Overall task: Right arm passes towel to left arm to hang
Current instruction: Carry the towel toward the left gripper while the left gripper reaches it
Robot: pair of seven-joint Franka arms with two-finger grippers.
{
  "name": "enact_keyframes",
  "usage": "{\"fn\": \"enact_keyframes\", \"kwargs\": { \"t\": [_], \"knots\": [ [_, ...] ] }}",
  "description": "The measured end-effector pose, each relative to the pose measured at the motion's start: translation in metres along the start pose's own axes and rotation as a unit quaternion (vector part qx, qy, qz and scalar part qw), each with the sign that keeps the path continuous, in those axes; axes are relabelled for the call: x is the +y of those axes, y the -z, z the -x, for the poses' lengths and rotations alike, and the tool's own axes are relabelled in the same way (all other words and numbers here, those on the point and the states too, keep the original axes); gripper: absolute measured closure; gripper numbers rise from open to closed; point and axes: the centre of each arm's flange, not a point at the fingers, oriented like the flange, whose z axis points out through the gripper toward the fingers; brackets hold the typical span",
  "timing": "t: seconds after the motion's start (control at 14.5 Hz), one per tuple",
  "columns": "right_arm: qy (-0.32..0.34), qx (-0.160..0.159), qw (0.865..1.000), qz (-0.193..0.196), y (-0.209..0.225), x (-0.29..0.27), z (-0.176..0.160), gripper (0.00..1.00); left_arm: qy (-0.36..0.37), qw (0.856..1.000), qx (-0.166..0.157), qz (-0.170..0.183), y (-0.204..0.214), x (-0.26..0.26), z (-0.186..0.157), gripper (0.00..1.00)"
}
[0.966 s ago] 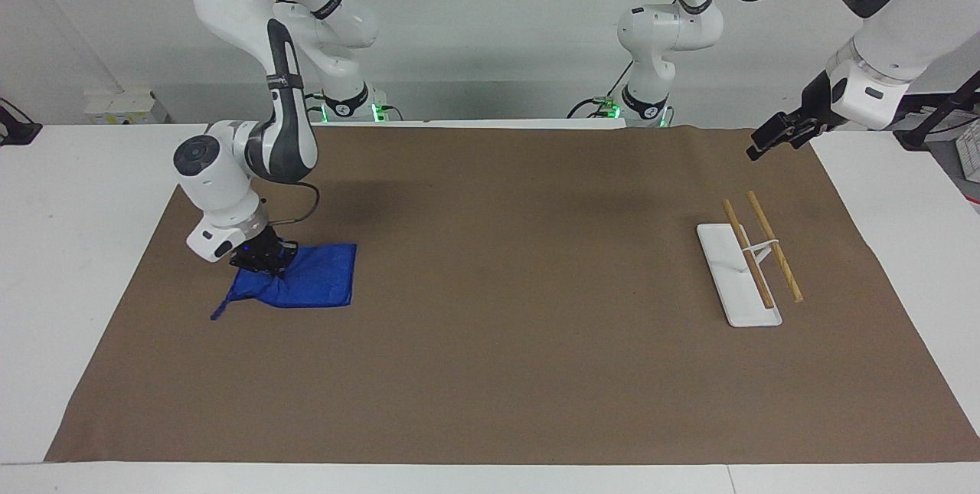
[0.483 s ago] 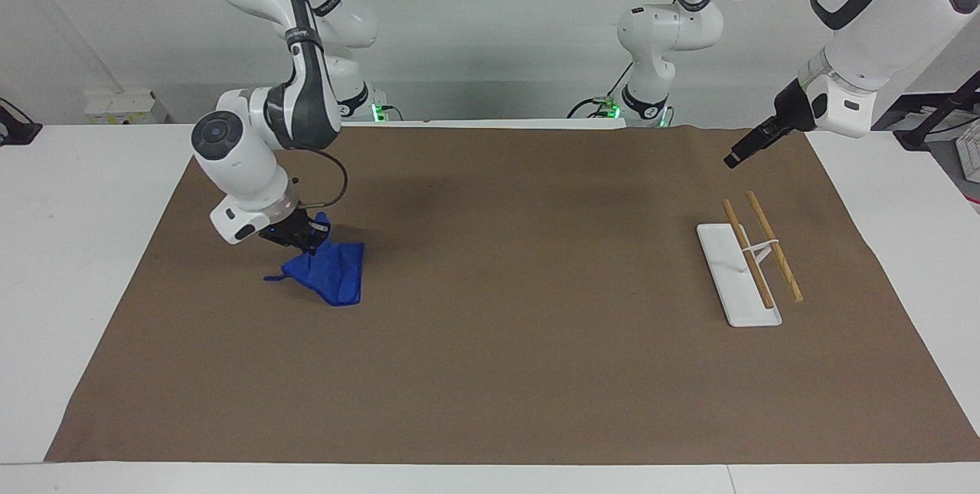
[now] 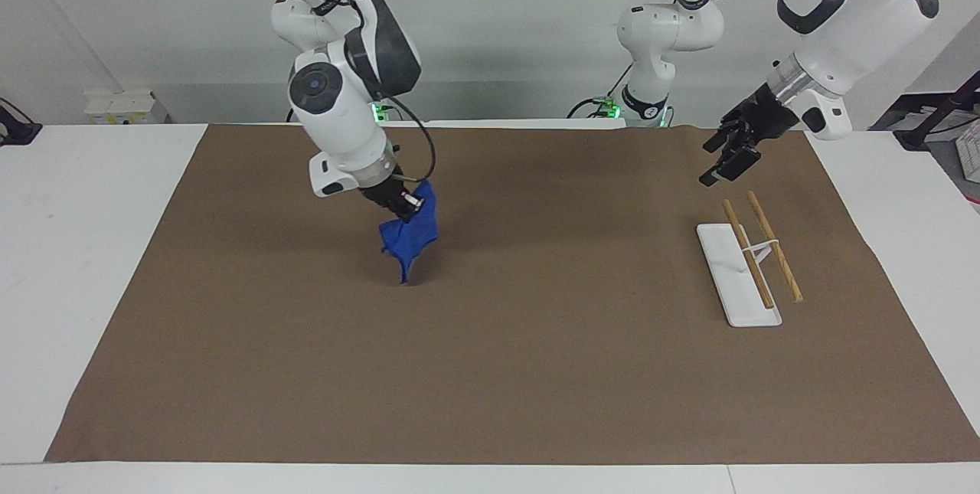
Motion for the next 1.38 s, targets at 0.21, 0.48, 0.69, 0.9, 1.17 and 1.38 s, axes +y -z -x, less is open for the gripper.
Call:
{"fn": "enact_keyframes", "kwargs": {
  "t": [0.21,0.48,0.69,0.9,1.17,1.38],
  "knots": [
    [-0.095,-0.078,0.989,-0.082,0.013,-0.033,0.034,0.95,0.057,0.997,-0.038,0.025,-0.025,-0.025,0.001,0.0],
    [-0.167,-0.178,0.953,-0.18,0.022,-0.063,0.059,0.95,0.087,0.995,-0.046,0.03,-0.06,-0.032,0.027,0.0],
    [-0.208,-0.192,0.931,-0.23,0.019,-0.088,0.096,0.95,0.093,0.994,-0.034,0.04,-0.087,-0.03,0.056,0.0],
    [-0.227,-0.189,0.917,-0.267,0.012,-0.105,0.125,0.95,0.101,0.994,-0.033,0.038,-0.094,-0.032,0.062,0.0],
    [-0.231,-0.191,0.914,-0.272,0.003,-0.109,0.128,0.95,0.109,0.992,-0.04,0.043,-0.095,-0.031,0.067,0.02],
    [-0.232,-0.192,0.914,-0.271,0.002,-0.109,0.126,0.95,0.118,0.99,-0.038,0.061,-0.092,-0.027,0.065,0.22]
  ]
}}
